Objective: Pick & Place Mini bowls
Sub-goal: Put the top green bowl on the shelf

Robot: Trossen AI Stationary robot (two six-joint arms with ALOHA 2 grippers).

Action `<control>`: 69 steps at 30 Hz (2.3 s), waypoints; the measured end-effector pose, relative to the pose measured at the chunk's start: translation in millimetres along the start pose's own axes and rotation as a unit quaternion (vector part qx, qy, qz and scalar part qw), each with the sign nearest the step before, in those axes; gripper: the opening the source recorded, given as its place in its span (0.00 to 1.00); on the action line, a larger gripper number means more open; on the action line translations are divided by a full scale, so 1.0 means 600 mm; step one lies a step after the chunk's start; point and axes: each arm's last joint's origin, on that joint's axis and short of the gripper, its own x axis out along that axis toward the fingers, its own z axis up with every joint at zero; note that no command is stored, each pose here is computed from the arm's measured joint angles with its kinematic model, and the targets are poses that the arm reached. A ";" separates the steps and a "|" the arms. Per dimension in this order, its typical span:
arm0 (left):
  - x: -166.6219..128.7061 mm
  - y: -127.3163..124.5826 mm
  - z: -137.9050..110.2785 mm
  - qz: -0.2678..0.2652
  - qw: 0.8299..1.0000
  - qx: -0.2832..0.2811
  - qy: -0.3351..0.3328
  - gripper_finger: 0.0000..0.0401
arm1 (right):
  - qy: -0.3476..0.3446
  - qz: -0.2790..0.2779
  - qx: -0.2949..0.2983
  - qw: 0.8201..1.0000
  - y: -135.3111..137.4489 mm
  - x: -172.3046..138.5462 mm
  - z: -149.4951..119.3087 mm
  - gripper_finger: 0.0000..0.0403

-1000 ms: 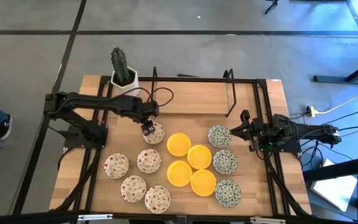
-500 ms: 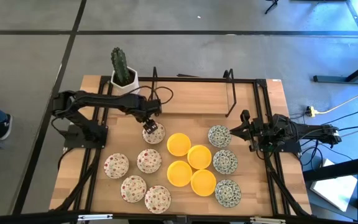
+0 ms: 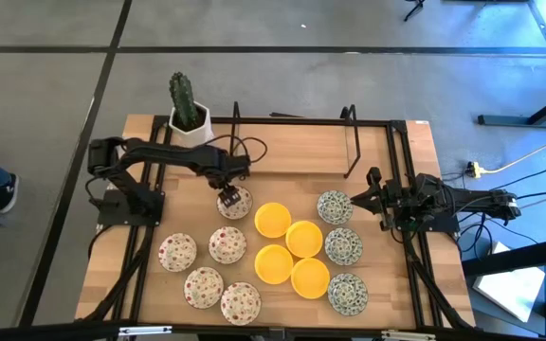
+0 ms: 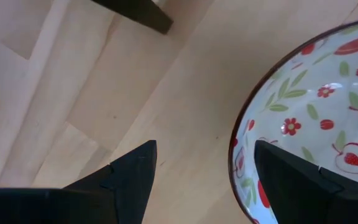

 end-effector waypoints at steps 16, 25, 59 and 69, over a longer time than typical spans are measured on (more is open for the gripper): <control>0.029 -0.006 0.005 0.020 0.999 0.031 0.024 0.57 | 0.000 0.000 0.000 1.000 0.000 0.000 0.000 0.11; 0.024 -0.007 0.009 0.009 0.999 0.033 0.012 0.12 | 0.000 0.000 0.000 1.000 0.000 0.000 0.000 0.11; -0.364 0.021 0.150 0.037 0.920 0.066 -0.385 0.01 | 0.003 0.000 0.000 1.000 0.000 0.000 -0.001 0.11; -0.274 0.109 0.287 0.004 0.948 0.188 -0.258 0.02 | 0.003 0.000 0.000 1.000 0.000 0.000 -0.001 0.11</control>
